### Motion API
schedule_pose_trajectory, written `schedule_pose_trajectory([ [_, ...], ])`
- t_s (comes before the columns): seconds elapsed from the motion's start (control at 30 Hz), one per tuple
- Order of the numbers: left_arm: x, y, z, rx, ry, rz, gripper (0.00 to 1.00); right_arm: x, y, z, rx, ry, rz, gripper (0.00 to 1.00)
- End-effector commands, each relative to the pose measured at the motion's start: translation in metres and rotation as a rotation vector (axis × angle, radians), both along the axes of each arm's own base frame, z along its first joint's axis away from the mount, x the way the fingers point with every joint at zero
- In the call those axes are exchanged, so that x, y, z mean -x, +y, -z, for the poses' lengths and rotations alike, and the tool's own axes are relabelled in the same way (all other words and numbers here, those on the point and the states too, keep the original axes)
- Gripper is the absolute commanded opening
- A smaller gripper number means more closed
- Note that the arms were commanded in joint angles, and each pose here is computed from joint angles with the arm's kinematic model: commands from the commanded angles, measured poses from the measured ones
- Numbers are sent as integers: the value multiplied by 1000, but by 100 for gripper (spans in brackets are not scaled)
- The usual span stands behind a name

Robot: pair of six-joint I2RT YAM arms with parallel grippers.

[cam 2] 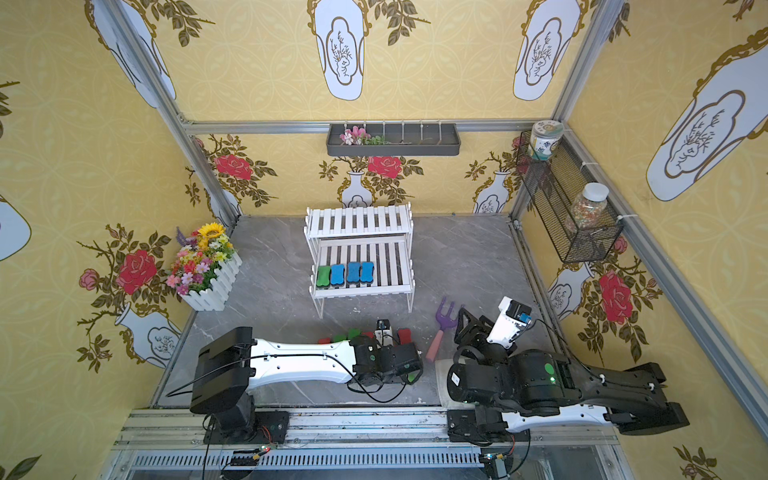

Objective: Remove the whiteboard erasers from the shelf
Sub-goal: Place the whiteboard eraser at the center of the board.

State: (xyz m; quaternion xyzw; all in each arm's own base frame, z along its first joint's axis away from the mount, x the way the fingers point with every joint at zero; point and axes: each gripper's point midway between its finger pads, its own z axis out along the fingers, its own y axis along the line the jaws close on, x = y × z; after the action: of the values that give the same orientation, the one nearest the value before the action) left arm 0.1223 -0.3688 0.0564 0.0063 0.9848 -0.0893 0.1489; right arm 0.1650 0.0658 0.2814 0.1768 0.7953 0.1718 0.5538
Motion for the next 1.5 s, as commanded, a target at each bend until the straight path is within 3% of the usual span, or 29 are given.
schedule_pose_trajectory([
  [0.0,-1,3,10,-40,30,19,34,-2,-5,-7,9,-34,20,60],
  [0.3,-7,10,25,-54,86,-5,35,-2,-5,-8,-3,-39,24,59],
  [0.47,-9,8,34,-69,114,7,41,-2,-5,-7,-4,-39,26,59],
  [0.57,-10,8,28,-44,103,5,50,-2,-6,-7,-2,-37,26,59],
  [0.77,-14,7,19,-36,79,4,52,-2,-7,-8,-6,-35,29,59],
  [0.97,-24,8,-14,-9,-14,4,59,-2,-3,-5,3,-24,27,60],
  [1.13,-28,14,-48,70,-81,-20,71,-1,10,1,25,1,-2,61],
  [1.47,-30,77,-107,270,-222,-129,93,-1,108,15,194,45,-245,65],
])
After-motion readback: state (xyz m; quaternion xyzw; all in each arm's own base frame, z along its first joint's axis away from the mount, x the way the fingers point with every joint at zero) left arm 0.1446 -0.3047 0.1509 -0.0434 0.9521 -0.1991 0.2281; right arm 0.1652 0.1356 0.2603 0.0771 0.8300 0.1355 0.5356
